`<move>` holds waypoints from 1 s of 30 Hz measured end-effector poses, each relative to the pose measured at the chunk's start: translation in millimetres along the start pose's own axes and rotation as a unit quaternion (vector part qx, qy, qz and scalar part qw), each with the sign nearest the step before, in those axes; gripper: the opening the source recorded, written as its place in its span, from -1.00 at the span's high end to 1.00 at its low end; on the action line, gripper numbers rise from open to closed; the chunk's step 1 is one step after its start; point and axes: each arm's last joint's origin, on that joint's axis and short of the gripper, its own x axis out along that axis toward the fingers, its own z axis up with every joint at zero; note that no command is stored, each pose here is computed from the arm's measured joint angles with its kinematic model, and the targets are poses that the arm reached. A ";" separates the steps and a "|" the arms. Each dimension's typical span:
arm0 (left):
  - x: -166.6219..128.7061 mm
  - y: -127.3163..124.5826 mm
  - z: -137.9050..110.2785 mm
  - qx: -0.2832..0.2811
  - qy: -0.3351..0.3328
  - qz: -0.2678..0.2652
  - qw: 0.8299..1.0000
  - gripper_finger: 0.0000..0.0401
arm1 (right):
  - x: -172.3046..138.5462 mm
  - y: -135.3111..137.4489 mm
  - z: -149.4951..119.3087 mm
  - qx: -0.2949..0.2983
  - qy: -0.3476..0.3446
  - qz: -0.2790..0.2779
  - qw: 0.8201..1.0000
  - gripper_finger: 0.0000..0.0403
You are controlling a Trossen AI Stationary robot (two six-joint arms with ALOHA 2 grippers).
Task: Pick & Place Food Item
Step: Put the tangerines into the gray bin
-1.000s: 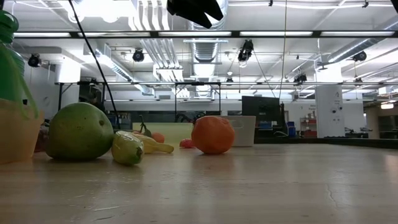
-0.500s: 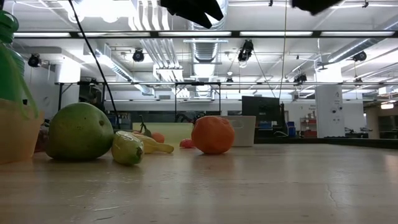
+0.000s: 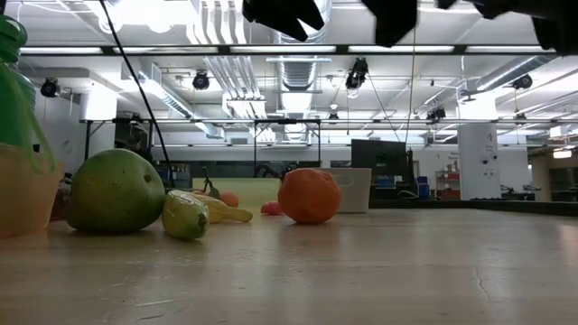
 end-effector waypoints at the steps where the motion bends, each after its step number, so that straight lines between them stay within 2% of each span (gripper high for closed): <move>1: 0.0 0.0 0.0 0.000 0.000 0.000 1.000 -0.71 | -7.9 -5.7 1.3 0.000 -0.007 -0.004 1.000 -0.52; 7: 0.0 0.0 0.0 0.000 0.000 0.000 1.000 -0.71 | -56.2 -48.9 11.3 -0.002 -0.025 -0.052 0.998 -0.52; 10: 0.0 0.0 0.0 0.000 0.000 0.000 1.000 -0.71 | -74.4 -68.5 19.3 0.025 -0.034 -0.076 0.996 -0.52; 14: 0.0 0.0 0.0 0.000 0.000 0.000 1.000 -0.71 | -89.7 -83.2 28.0 0.018 -0.021 -0.062 0.998 -0.52; 20: 0.0 0.0 0.0 0.000 0.000 0.000 1.000 -0.71 | -90.4 -96.0 60.0 0.012 -0.001 -0.075 0.997 -0.52; 23: 0.0 0.0 0.0 0.000 0.000 0.000 1.000 -0.71 | -90.2 -95.1 79.6 0.000 0.068 -0.041 0.997 -0.52; 26: 0.0 0.0 -0.1 0.000 0.000 0.000 1.000 -0.71 | -91.8 -95.1 93.0 0.004 0.128 -0.047 0.991 -0.52; 30: 0.1 0.0 0.0 0.000 0.000 0.000 1.000 -0.71 | -87.2 -94.0 104.9 0.002 0.114 -0.045 0.992 -0.52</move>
